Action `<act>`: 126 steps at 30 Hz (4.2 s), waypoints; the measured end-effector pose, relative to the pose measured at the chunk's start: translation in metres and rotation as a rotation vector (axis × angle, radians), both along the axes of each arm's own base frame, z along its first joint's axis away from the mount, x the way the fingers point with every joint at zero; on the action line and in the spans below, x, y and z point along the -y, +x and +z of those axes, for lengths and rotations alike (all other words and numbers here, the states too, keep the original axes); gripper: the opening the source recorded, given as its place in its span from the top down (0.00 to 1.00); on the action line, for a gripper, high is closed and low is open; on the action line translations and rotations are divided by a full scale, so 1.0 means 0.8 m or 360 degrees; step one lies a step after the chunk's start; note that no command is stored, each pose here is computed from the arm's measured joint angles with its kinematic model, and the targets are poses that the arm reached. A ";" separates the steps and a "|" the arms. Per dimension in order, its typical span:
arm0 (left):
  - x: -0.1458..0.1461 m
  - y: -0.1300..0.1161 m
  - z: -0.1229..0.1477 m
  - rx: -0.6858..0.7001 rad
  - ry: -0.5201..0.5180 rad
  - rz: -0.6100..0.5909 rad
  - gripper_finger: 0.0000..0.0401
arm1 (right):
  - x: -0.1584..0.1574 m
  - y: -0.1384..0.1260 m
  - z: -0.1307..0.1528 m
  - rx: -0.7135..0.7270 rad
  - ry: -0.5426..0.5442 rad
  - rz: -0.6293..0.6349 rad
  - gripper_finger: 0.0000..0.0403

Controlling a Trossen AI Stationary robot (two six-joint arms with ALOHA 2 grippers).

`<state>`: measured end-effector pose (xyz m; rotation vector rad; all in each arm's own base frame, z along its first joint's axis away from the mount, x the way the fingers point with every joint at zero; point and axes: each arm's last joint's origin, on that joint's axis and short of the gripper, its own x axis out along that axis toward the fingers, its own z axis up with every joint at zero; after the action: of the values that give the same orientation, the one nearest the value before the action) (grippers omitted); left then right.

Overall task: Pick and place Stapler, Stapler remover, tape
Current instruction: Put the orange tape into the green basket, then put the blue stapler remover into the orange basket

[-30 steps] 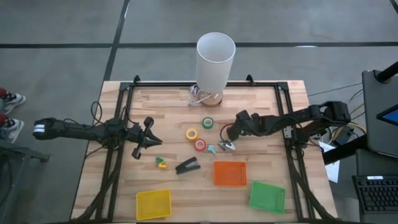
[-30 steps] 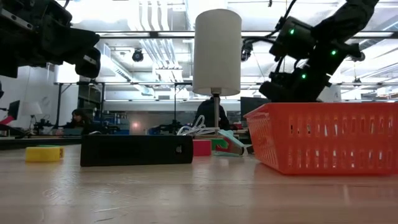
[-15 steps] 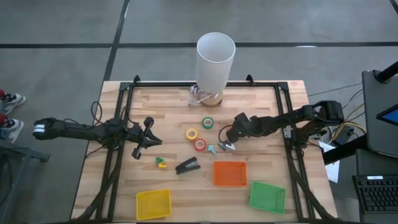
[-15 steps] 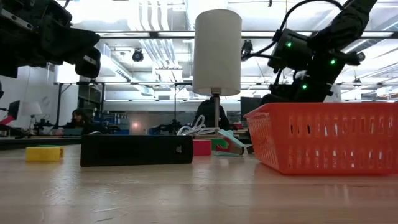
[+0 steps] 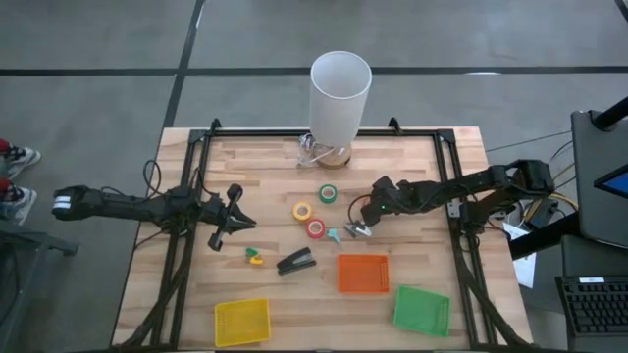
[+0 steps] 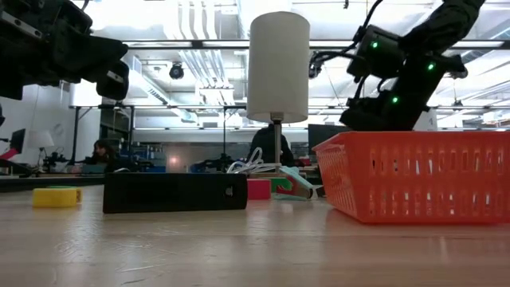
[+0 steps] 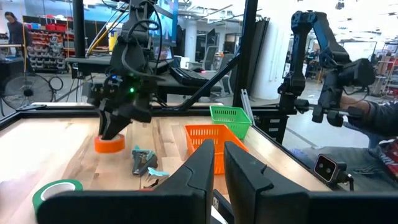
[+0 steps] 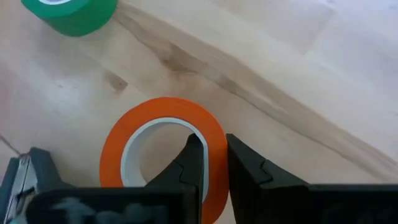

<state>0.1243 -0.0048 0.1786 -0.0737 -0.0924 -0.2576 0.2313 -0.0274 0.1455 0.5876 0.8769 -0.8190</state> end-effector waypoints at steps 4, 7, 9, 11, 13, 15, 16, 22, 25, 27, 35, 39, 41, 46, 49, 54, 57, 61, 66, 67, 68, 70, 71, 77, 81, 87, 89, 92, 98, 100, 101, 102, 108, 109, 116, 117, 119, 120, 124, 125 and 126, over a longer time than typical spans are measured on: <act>0.000 0.000 0.000 0.0000 0.0000 0.0000 0.90 | -0.007 -0.014 0.022 0.0049 0.0098 0.0079 0.91; 0.000 0.000 0.000 -0.0001 0.0000 0.0000 0.90 | -0.025 -0.022 0.038 0.0124 0.0178 0.0196 0.90; 0.000 0.000 0.000 0.0000 0.0000 0.0000 0.90 | -0.039 -0.027 0.048 0.0173 0.0222 0.0285 0.90; 0.000 0.000 0.000 -0.0001 0.0000 0.0000 0.90 | -0.056 -0.033 0.057 0.0235 0.0262 0.0360 0.90; 0.000 0.000 0.000 -0.0004 0.0000 0.0000 0.90 | -0.075 -0.039 0.064 0.0282 0.0307 0.0428 0.90; 0.000 0.000 0.000 -0.0007 0.0000 0.0000 0.90 | -0.095 -0.045 0.069 0.0312 0.0347 0.0525 0.90; 0.000 0.000 -0.001 -0.0009 0.0000 0.0001 0.90 | -0.105 -0.049 0.070 0.0318 0.0365 0.0582 0.90; 0.000 0.000 -0.001 -0.0010 0.0000 0.0000 0.90 | -0.171 -0.076 0.073 0.0345 0.0490 0.0914 0.90; 0.000 0.000 -0.001 -0.0010 0.0000 0.0001 0.90 | -0.200 -0.088 0.072 0.0382 0.0578 0.0991 0.90; 0.000 0.000 -0.001 -0.0011 0.0000 0.0001 0.90 | -0.215 -0.096 0.071 0.0391 0.0655 0.0987 0.90; 0.000 0.000 -0.001 -0.0011 0.0000 0.0000 0.90 | -0.259 -0.106 0.069 0.0178 0.0752 0.0875 0.89; 0.000 0.000 -0.001 -0.0012 0.0000 0.0000 0.90 | -0.270 -0.101 0.071 -0.0116 0.0655 0.0797 0.89; 0.000 0.000 -0.001 -0.0013 0.0000 0.0001 0.90 | -0.278 -0.096 0.072 -0.0218 0.0617 0.0786 0.89; 0.000 0.000 -0.001 -0.0013 0.0000 0.0001 0.90 | -0.301 -0.080 0.076 -0.0314 0.0591 0.0810 0.87; 0.000 0.000 -0.001 -0.0012 0.0000 0.0000 0.90 | -0.313 -0.071 0.071 -0.0342 0.0568 0.0834 0.87; 0.000 0.000 -0.001 -0.0012 0.0000 0.0001 0.90 | -0.322 -0.066 0.053 -0.0539 0.0502 0.0801 0.87; 0.000 0.000 -0.001 -0.0013 0.0000 0.0001 0.90 | -0.323 -0.066 0.046 -0.0636 0.0436 0.0774 0.86; 0.000 0.000 -0.001 -0.0013 0.0000 0.0001 0.90 | -0.327 -0.062 0.042 -0.0642 0.0429 0.0784 0.85; 0.000 0.000 -0.001 -0.0013 0.0000 0.0001 0.90 | -0.331 -0.060 0.041 -0.0637 0.0428 0.0790 0.83; 0.000 0.000 -0.001 -0.0012 0.0000 0.0001 0.90 | -0.331 -0.060 0.041 -0.0635 0.0429 0.0789 0.82; 0.000 0.000 -0.001 -0.0012 0.0000 0.0000 0.90 | -0.330 -0.060 0.040 -0.0637 0.0428 0.0779 0.81; 0.000 0.000 -0.001 -0.0013 0.0000 0.0001 0.90 | -0.328 -0.062 0.038 -0.0645 0.0425 0.0760 0.80; 0.000 0.000 -0.001 -0.0012 0.0000 0.0000 0.90 | -0.328 -0.062 0.037 -0.0644 0.0428 0.0749 0.79; 0.000 0.000 -0.001 -0.0013 0.0000 0.0001 0.90 | -0.327 -0.062 0.037 -0.0640 0.0435 0.0719 0.72; 0.000 0.000 -0.001 -0.0013 0.0000 0.0001 0.90 | -0.326 -0.063 0.042 -0.0632 0.0441 0.0724 0.67; 0.000 0.000 -0.001 -0.0012 0.0000 0.0001 0.90 | -0.324 -0.061 0.064 -0.0529 0.0421 0.0743 0.61; 0.000 0.000 -0.001 -0.0012 -0.0001 0.0000 0.90 | -0.320 -0.058 0.072 -0.0424 0.0319 0.0765 0.61; 0.000 0.000 -0.001 -0.0012 0.0000 0.0001 0.90 | -0.310 -0.050 0.081 -0.0283 0.0182 0.0750 0.61; 0.000 0.000 -0.001 -0.0012 0.0000 0.0001 0.90 | -0.273 -0.024 0.083 -0.0279 0.0126 0.0675 0.63; 0.000 0.000 -0.001 -0.0013 0.0000 0.0000 0.90 | -0.262 -0.014 0.083 -0.0299 0.0099 0.0690 0.62; 0.000 0.000 -0.001 -0.0012 0.0000 0.0001 0.90 | -0.256 -0.009 0.083 -0.0308 0.0086 0.0697 0.62; 0.000 0.000 -0.001 -0.0012 0.0000 0.0001 0.90 | -0.250 -0.005 0.083 -0.0318 0.0074 0.0704 0.62; 0.000 0.000 -0.001 -0.0013 0.0000 0.0000 0.90 | -0.218 0.018 0.085 -0.0346 -0.0014 0.0713 0.63; 0.000 0.000 -0.001 -0.0012 0.0000 0.0001 0.90 | -0.213 0.021 0.085 -0.0353 -0.0021 0.0710 0.64; 0.000 0.000 -0.001 -0.0013 0.0000 0.0001 0.90 | -0.185 0.036 0.085 -0.0391 -0.0106 0.0727 0.64; 0.000 0.000 -0.001 -0.0012 0.0000 0.0001 0.90 | -0.181 0.039 0.085 -0.0396 -0.0122 0.0725 0.63; 0.000 0.000 -0.001 -0.0012 0.0000 0.0001 0.90 | -0.170 0.043 0.085 -0.0406 -0.0138 0.0722 0.63; 0.000 0.000 -0.001 -0.0012 0.0000 0.0000 0.90 | -0.166 0.046 0.084 -0.0412 -0.0145 0.0723 0.63; 0.000 0.000 -0.001 -0.0012 0.0000 0.0001 0.90 | -0.142 0.052 0.080 -0.0458 -0.0168 0.0706 0.66; 0.000 0.000 -0.001 -0.0012 0.0000 0.0001 0.90 | -0.136 0.052 0.078 -0.0477 -0.0173 0.0701 0.66; 0.000 0.000 -0.001 -0.0013 0.0000 0.0001 0.90 | -0.131 0.053 0.076 -0.0495 -0.0178 0.0699 0.67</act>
<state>0.1244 -0.0048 0.1778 -0.0750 -0.0844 -0.2568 0.2736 0.0771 0.2062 0.1559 1.1838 -0.5589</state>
